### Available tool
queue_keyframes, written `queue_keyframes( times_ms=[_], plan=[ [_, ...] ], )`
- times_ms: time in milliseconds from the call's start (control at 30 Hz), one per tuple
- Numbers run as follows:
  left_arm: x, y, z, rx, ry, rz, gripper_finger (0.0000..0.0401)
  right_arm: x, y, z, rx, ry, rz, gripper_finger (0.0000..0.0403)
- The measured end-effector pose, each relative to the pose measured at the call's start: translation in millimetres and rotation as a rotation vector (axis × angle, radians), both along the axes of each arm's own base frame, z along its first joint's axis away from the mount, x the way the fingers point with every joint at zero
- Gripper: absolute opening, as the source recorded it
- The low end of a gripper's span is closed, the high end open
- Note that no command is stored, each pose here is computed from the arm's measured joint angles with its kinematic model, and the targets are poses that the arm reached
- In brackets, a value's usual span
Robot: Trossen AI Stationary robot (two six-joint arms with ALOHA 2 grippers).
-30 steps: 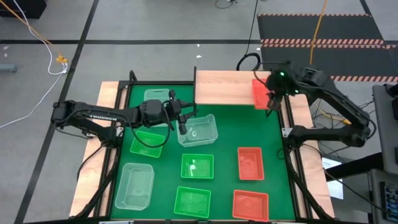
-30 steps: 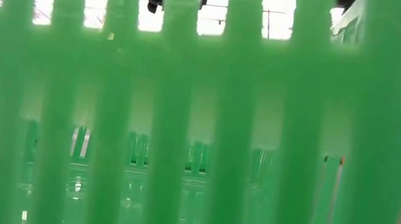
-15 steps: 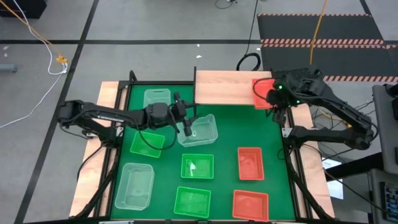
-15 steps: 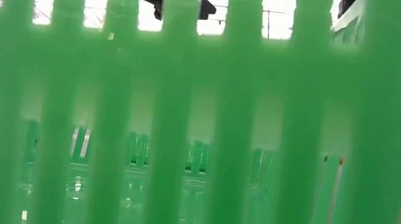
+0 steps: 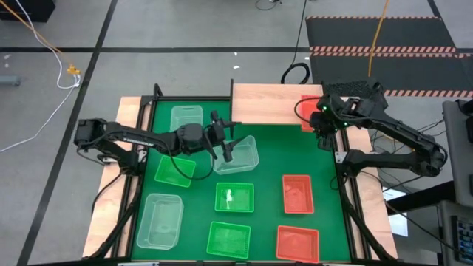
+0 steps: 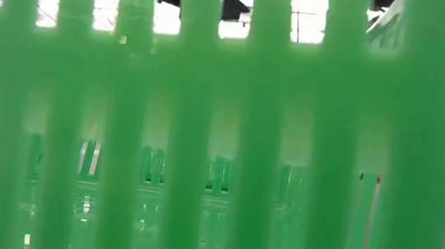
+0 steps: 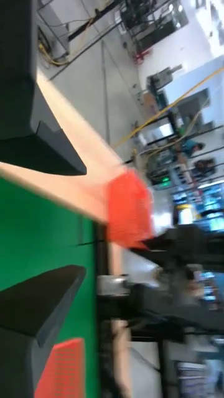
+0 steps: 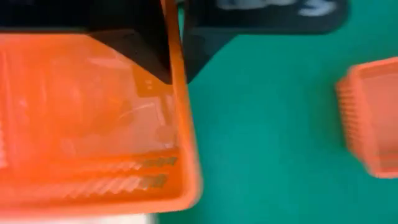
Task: Stack baskets on shelf by color
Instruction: Adjust the orange bin on the shelf
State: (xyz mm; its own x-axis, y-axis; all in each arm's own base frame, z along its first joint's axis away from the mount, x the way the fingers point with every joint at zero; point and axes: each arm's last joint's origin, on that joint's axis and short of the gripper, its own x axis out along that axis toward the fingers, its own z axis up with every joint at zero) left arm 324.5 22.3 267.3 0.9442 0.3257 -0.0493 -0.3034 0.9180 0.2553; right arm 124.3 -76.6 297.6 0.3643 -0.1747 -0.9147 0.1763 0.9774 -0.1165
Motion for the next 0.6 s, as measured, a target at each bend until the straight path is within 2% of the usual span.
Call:
queue_keyframes(
  times_ms=[133, 300, 367, 600],
  plan=[
    [12.3, -0.8, -7.3, 0.047, 0.025, -0.008, 0.0230, 12.2, 13.1, 3.2, 0.054, -0.097, 0.048, 0.0003],
    [37.9, -12.5, -12.1, 0.083, 0.065, -0.076, 0.0228, 36.0, 37.9, 7.0, 0.049, -0.200, 0.067, 0.0002],
    [51.7, -20.2, -6.5, 0.098, 0.071, -0.097, 0.0228, 45.6, 47.7, 3.8, 0.022, -0.186, 0.050, 0.0001],
    [95.5, -53.0, 3.3, 0.183, 0.259, -0.081, 0.0248, 78.6, 78.0, -22.0, -0.128, -0.053, -0.013, 0.0001]
  ],
)
